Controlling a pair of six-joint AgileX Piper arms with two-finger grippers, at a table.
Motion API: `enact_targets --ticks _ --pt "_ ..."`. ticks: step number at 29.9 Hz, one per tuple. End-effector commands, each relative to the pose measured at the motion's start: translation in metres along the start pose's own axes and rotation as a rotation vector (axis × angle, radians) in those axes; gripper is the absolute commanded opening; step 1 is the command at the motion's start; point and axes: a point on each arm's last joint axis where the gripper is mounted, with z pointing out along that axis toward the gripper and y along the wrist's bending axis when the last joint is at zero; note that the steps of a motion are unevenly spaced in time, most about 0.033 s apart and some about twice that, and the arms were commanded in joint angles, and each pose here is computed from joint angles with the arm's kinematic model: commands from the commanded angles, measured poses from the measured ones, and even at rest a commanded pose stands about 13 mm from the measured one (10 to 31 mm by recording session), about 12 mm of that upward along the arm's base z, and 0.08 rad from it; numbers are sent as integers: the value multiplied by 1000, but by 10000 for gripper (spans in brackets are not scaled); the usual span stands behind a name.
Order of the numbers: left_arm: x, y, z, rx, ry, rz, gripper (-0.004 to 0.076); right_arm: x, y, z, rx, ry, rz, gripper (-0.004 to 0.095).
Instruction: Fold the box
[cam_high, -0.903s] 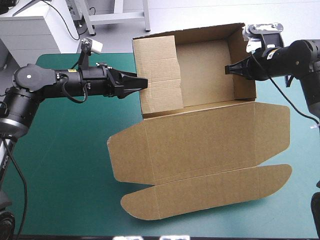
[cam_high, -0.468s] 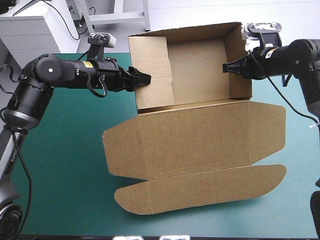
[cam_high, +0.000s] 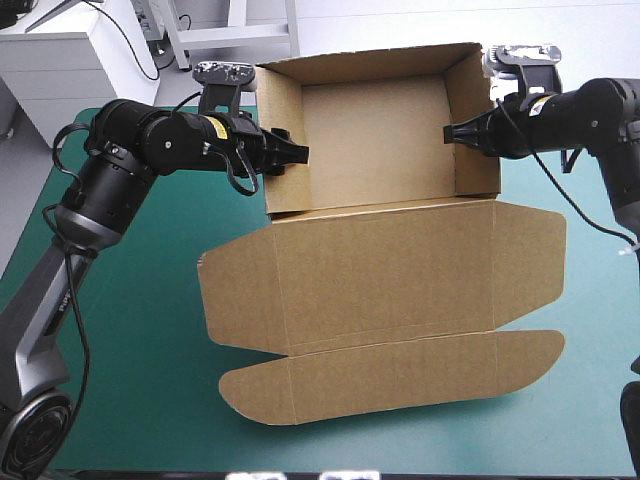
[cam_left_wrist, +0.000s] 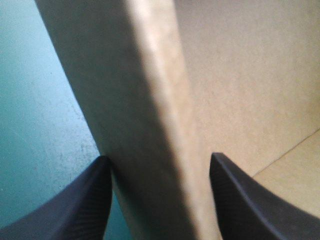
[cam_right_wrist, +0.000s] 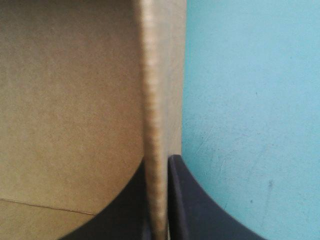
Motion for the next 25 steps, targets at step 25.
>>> enact_targets --ticks 25 --pt "14 8 66 -32 229 49 -6 22 39 84 28 294 -68 -14"
